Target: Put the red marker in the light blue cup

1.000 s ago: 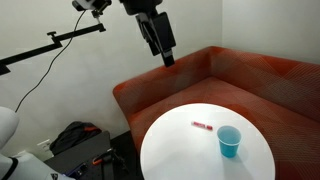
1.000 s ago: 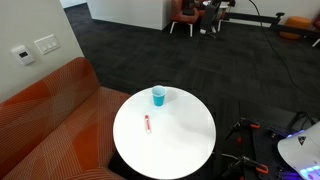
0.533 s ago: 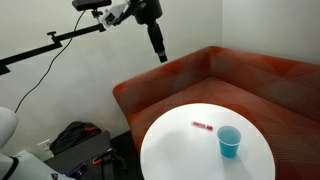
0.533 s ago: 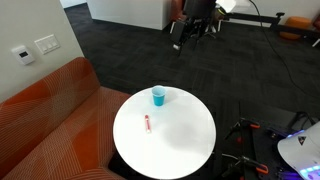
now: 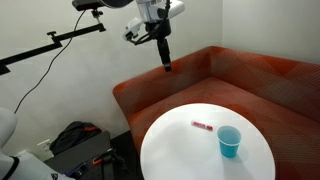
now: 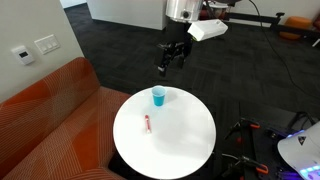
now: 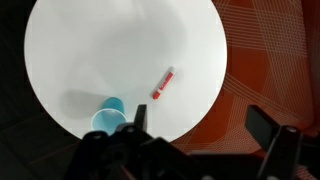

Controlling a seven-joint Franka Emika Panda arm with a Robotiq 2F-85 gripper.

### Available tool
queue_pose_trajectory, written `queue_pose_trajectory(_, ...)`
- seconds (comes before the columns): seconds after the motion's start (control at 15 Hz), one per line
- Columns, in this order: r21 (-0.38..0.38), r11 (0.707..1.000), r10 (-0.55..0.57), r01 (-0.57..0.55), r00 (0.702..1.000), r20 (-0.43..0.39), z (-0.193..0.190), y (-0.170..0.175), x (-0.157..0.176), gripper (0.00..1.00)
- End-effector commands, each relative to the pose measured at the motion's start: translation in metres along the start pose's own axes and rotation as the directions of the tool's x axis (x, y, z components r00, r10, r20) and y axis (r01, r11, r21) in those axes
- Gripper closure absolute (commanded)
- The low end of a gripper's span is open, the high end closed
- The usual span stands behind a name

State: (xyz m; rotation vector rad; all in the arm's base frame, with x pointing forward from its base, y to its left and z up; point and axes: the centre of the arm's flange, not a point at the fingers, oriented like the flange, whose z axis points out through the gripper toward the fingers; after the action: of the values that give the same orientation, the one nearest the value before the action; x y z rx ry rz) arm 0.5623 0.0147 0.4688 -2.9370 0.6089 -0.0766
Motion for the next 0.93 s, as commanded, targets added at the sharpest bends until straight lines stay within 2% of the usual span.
queue_pose_trajectory(0.0,0.0,1.0,0.0,0.0,1.0,0.0,0.0,-0.001,0.001,0.0)
queue_pose_trajectory(0.13,0.002,1.0,-0.001,0.001,1.0,-0.005,-0.002,-0.001,0.002,0.0)
queue_pose_trajectory(0.27,-0.022,0.998,0.051,-0.051,0.999,0.003,0.002,0.0,-0.004,0.0)
queue_pose_trajectory(0.6,-0.024,0.977,0.211,-0.211,0.977,-0.011,0.049,-0.009,-0.006,0.0)
queue_pose_trajectory(0.87,-0.033,0.959,0.282,-0.282,0.959,0.012,0.092,-0.014,-0.01,0.0)
